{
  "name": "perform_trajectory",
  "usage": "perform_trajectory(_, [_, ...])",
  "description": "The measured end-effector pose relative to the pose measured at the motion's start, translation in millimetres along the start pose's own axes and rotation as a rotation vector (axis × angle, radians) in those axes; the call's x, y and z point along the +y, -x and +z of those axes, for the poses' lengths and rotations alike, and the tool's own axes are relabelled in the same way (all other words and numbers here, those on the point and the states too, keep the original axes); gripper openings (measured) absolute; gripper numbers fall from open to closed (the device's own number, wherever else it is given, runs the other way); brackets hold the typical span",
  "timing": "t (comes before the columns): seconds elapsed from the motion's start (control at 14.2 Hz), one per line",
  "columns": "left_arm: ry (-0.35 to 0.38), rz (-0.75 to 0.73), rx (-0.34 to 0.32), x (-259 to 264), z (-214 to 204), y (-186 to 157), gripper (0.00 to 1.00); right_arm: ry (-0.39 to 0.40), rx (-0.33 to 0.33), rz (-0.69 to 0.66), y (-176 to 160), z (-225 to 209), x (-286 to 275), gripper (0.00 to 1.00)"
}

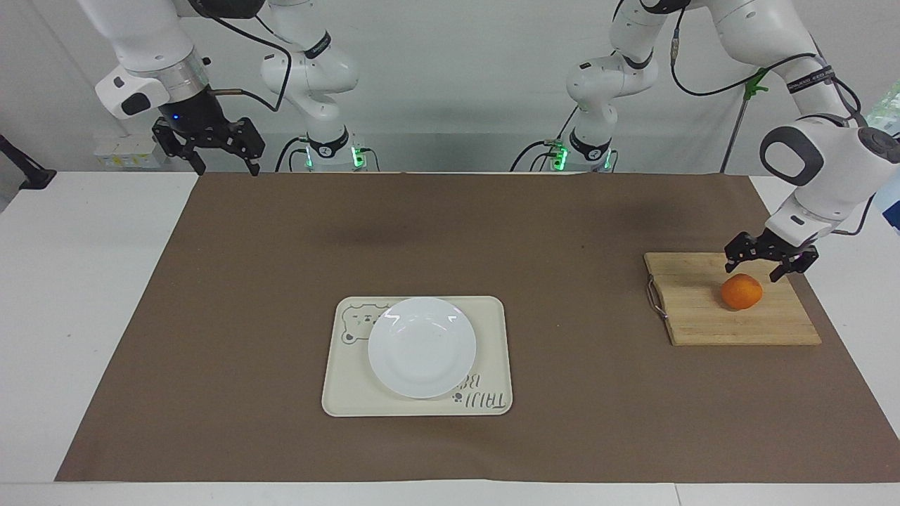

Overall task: Place orange and plate with both arms
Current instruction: 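Close the left gripper around the orange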

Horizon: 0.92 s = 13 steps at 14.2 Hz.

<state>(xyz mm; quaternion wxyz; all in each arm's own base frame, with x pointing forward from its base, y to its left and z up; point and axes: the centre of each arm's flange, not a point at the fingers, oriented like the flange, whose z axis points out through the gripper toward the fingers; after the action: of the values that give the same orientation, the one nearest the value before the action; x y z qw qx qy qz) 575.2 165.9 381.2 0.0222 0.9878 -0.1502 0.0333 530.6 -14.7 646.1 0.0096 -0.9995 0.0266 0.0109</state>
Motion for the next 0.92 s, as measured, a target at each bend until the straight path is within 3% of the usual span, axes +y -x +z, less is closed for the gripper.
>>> perform_trajectory(0.92, [-0.029,-0.023,0.014,-18,48,3,1.0,0.0,0.0,0.0,0,0,0,1.0])
